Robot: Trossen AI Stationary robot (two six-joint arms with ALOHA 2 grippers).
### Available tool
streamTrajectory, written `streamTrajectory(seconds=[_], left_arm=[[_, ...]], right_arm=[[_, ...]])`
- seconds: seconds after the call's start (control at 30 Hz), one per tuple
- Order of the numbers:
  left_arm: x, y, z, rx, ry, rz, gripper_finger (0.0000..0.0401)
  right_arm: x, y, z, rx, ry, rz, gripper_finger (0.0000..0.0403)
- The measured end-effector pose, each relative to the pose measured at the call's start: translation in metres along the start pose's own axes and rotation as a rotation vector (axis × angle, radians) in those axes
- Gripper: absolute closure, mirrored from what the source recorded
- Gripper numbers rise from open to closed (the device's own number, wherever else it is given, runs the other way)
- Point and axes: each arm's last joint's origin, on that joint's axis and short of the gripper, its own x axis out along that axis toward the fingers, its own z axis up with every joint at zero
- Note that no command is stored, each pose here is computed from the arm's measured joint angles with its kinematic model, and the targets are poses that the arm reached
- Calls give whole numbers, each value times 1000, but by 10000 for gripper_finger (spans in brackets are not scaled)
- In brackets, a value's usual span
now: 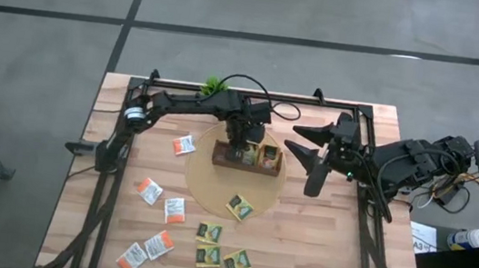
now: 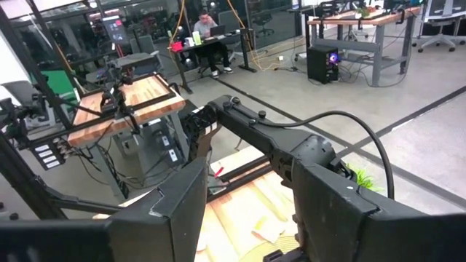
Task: Pick & Place Tea
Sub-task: Put the yellow tea bag into the middle section of the wooden organizer
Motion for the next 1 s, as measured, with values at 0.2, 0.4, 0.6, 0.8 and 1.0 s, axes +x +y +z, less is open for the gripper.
streamTrajectory(seconds=[0.2, 0.4, 0.6, 0.8, 1.0], left_arm=[[0, 0, 0, 0, -2, -2, 314], [0, 0, 0, -1, -1, -3, 311], [0, 0, 3, 2, -26, 5, 311], [-4, 4, -6, -57, 50, 53, 312], [-1, 5, -13, -113, 101, 59, 370]], right_arm=[[0, 0, 0, 1, 0, 0, 204], [0, 0, 0, 0, 0, 0, 204], [0, 0, 0, 3, 0, 1, 204], [0, 0, 0, -2, 5, -2, 204], [0, -1, -1, -7, 9, -3, 204]])
